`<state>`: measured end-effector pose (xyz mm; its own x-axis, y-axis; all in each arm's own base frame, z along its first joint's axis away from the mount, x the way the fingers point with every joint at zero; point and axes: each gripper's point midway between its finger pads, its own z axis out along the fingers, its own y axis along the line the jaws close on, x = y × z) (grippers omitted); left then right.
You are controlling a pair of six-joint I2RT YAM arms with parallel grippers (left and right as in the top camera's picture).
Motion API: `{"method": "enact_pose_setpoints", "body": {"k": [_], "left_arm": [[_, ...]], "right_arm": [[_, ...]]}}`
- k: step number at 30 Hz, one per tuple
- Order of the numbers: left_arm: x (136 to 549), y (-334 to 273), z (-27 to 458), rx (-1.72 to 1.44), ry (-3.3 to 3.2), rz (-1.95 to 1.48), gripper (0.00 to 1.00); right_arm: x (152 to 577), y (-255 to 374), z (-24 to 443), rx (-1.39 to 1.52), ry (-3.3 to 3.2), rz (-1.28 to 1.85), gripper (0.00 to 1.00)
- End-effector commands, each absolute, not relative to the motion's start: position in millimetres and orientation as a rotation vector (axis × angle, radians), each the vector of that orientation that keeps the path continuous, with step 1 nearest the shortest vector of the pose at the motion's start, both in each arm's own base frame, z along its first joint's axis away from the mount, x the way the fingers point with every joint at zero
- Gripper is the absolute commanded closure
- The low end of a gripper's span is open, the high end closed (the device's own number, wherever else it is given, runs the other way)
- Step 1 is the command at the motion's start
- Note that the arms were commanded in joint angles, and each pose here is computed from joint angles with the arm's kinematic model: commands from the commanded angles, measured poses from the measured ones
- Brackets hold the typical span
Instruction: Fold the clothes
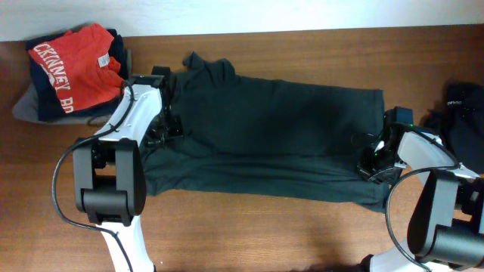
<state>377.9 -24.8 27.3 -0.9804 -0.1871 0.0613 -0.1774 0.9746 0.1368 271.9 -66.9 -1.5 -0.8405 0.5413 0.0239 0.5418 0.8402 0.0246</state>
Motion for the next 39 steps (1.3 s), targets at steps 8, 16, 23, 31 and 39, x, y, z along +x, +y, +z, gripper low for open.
{"method": "enact_pose_setpoints", "body": {"k": [8,16,23,31,39], "left_arm": [[385.6,-2.0,27.9,0.314,-3.060,-0.275,0.98],[385.3,18.5,30.7,0.355,-3.049,-0.272,0.99],[398.1,28.2,71.3,0.366,-3.070,-0.326,0.99],[426.8,11.1,149.6,0.361,-3.213,-0.237,0.70],[505.7,-64.1,219.4,0.136,-3.566,0.479,0.01]], "right_arm": [[273.4,-97.2,2.1,-0.942,-3.001,0.081,0.96],[278.0,-112.6,13.4,-1.044,-2.982,0.067,0.96],[296.0,-117.6,50.5,-1.067,-2.990,0.052,0.96],[354.1,-89.2,134.1,-0.926,-3.172,-0.384,0.09],[431.1,-65.5,232.7,-0.705,-3.512,-0.862,0.01]]}}
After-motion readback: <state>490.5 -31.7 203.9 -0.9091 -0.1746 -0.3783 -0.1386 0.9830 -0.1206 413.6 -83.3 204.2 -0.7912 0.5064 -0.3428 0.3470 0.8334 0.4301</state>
